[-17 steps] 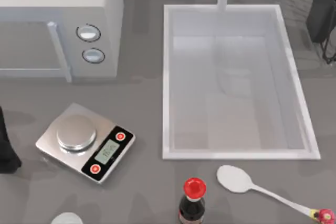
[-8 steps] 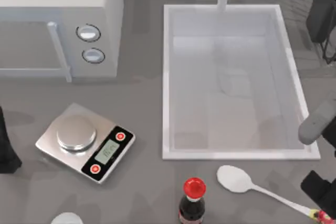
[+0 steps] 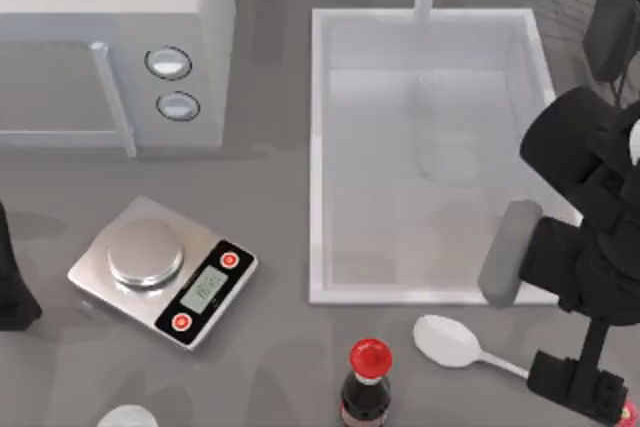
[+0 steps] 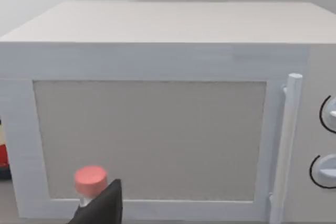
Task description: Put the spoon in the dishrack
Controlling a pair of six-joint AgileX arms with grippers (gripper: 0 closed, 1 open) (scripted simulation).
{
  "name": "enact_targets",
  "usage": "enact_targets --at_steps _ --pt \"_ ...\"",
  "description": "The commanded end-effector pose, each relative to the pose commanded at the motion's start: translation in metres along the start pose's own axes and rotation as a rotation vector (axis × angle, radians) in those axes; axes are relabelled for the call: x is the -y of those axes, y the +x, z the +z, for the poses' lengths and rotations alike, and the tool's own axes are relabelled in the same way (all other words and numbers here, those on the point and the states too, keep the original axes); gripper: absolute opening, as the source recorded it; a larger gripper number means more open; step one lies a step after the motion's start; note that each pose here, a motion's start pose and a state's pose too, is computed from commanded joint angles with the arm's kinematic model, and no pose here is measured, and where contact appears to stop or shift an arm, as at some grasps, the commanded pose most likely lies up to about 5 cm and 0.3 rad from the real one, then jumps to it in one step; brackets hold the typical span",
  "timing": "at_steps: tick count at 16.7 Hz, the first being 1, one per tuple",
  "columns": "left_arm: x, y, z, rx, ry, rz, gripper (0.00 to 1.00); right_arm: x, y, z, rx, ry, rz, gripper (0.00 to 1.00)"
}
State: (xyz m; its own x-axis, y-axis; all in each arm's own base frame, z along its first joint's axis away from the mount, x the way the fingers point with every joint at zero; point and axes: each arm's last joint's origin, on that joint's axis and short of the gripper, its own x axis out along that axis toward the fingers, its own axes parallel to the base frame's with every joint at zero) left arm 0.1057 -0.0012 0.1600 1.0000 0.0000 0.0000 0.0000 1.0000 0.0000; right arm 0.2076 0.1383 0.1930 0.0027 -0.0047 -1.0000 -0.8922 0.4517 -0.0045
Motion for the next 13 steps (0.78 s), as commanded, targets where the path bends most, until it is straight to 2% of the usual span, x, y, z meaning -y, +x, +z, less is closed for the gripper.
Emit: enact_targets --at_steps 7,13 --pt "0.000 0.000 0.000 0.000 0.000 0.000 1.00 0.001 0.004 0.000 -0.002 0.000 0.001 1.00" --pt "0.000 0.000 0.000 0.000 0.000 0.000 1.00 0.003 0.066 0.005 0.011 -0.001 -0.006 1.00"
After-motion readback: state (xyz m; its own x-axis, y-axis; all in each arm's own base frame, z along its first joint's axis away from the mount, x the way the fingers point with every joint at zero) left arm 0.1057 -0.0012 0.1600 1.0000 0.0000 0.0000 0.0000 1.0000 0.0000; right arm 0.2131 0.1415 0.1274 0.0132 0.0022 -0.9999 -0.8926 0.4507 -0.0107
